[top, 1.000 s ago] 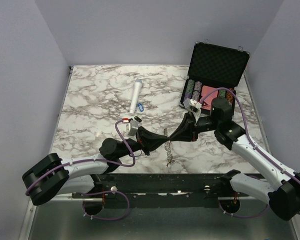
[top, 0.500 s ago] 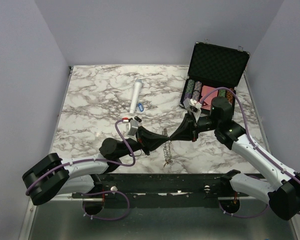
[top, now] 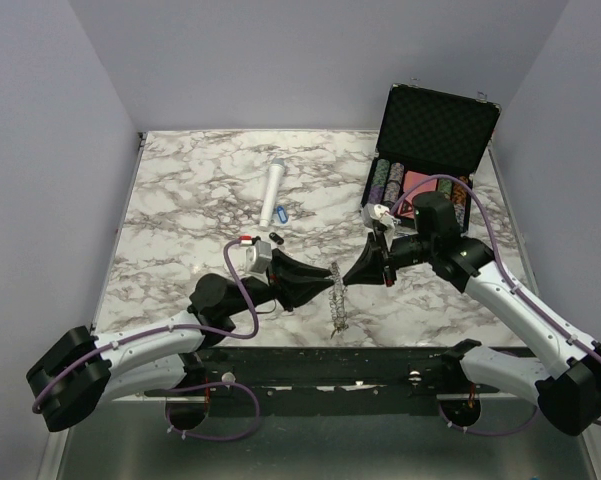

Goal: Put the keys on the keyring

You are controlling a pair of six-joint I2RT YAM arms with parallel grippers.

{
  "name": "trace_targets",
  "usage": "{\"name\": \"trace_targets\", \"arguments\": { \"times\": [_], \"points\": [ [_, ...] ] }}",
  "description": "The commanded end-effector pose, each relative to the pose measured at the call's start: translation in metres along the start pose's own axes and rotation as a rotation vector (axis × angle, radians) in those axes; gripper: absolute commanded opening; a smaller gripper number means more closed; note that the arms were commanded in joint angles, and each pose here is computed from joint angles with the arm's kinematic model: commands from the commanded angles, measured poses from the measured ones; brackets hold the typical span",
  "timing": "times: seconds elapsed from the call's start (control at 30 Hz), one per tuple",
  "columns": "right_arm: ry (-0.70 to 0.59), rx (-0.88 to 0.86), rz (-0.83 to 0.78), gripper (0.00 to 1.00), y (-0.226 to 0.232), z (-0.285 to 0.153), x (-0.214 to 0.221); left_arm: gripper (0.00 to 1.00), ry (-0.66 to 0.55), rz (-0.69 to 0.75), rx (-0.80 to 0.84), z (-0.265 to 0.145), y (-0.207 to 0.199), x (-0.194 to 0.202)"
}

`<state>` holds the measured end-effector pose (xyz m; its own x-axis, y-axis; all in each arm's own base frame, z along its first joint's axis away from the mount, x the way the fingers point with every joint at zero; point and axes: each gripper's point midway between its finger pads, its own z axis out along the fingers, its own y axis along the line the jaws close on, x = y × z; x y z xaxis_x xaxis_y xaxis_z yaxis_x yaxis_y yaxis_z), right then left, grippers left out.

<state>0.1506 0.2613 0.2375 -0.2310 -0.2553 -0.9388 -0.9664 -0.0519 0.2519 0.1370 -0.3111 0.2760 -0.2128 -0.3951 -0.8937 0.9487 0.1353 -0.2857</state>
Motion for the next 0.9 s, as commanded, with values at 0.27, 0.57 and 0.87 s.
{"name": "trace_targets", "arguments": {
  "times": [0.27,0.57,0.87],
  "points": [
    [0.367,0.098,-0.338,0.0,-0.02,-0.042,0.017,0.55,0.385,0.306,-0.018,-0.014,0.016,0.008],
    [0.424,0.088,-0.389,0.0,-0.024,-0.049,0.011,0.55,0.308,0.482,0.11,0.021,0.016,0.0],
    [0.401,0.079,-0.364,0.0,-0.02,-0.046,0.012,0.43,0.256,0.448,0.168,0.059,0.009,0.016]
  ]
}}
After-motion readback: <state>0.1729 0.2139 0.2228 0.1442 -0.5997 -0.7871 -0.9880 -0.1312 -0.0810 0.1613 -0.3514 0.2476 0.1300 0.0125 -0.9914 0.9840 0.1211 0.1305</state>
